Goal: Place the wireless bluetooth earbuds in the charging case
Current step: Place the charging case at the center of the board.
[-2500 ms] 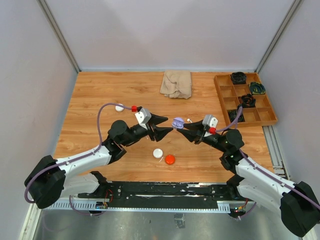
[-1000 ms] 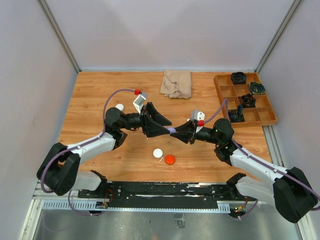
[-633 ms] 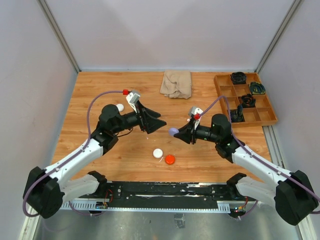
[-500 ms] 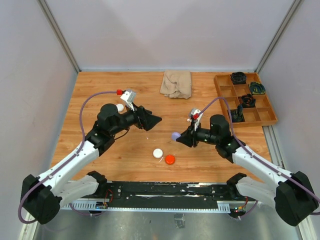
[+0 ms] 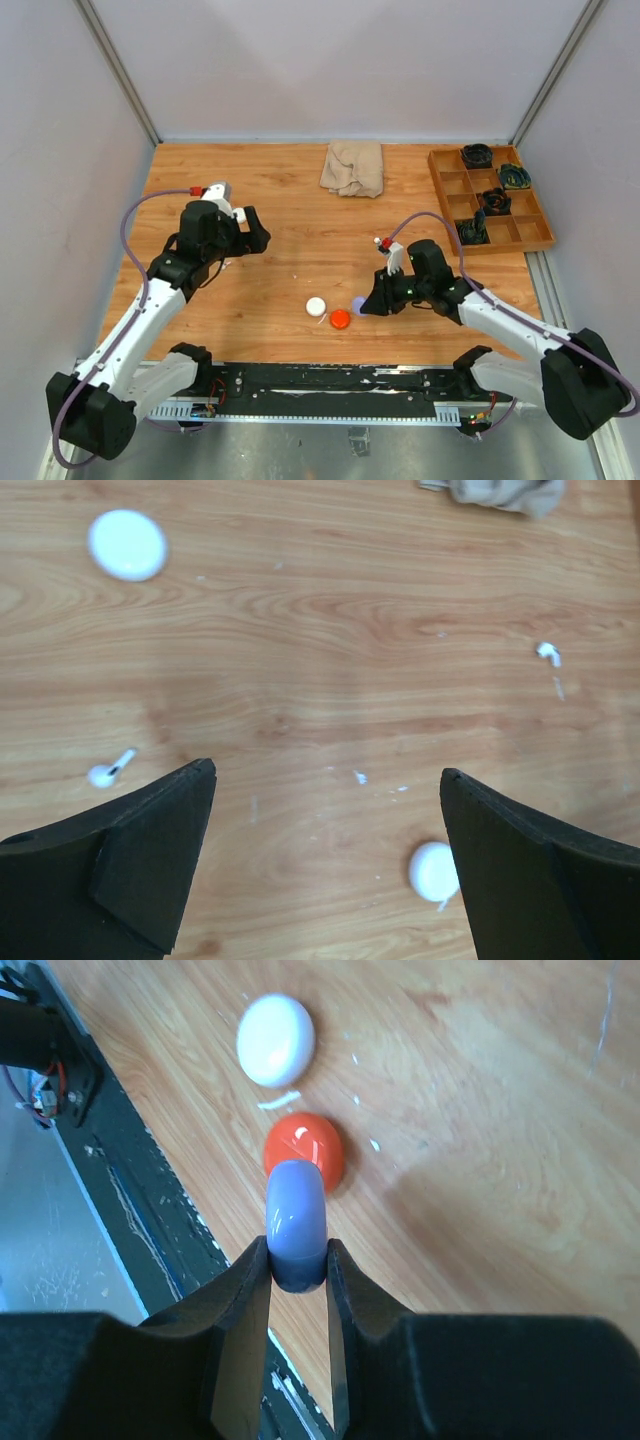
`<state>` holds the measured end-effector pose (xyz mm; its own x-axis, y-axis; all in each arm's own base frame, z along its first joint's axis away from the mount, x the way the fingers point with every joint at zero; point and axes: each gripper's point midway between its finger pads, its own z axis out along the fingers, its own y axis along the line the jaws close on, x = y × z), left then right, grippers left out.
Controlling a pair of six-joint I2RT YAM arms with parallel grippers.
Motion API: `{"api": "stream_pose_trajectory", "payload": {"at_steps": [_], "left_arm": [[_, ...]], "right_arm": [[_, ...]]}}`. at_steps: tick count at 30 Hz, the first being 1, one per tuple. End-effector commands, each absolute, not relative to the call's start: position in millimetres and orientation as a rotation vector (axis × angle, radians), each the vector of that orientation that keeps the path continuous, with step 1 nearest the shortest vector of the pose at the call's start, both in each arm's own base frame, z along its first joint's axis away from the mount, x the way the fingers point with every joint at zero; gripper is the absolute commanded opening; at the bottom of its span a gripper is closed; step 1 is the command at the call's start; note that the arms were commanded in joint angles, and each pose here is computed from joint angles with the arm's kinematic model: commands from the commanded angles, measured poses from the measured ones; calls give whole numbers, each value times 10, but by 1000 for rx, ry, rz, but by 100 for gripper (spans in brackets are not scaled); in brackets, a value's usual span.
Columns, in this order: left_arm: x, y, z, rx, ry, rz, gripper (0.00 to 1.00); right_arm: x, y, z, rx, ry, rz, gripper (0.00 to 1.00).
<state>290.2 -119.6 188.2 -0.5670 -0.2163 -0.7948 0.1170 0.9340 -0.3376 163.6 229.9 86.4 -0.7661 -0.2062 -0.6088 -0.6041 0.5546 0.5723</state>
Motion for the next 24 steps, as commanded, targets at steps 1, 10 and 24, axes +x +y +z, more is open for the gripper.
{"api": "stream_pose_trajectory", "payload": {"at_steps": [1,10,24], "left_arm": [[2913,-928,1683,-118,2171,-395,99],[2979,-680,1436,-239,2208,-373,99],[3217,-438,1435,-357,2253,-258,99]], "right_arm": [[1549,2211,572,-552,2463,1103,9],[1472,2280,385,-512,2550,1186,26],[1600,1973,419,-588,2519,885,74]]}}
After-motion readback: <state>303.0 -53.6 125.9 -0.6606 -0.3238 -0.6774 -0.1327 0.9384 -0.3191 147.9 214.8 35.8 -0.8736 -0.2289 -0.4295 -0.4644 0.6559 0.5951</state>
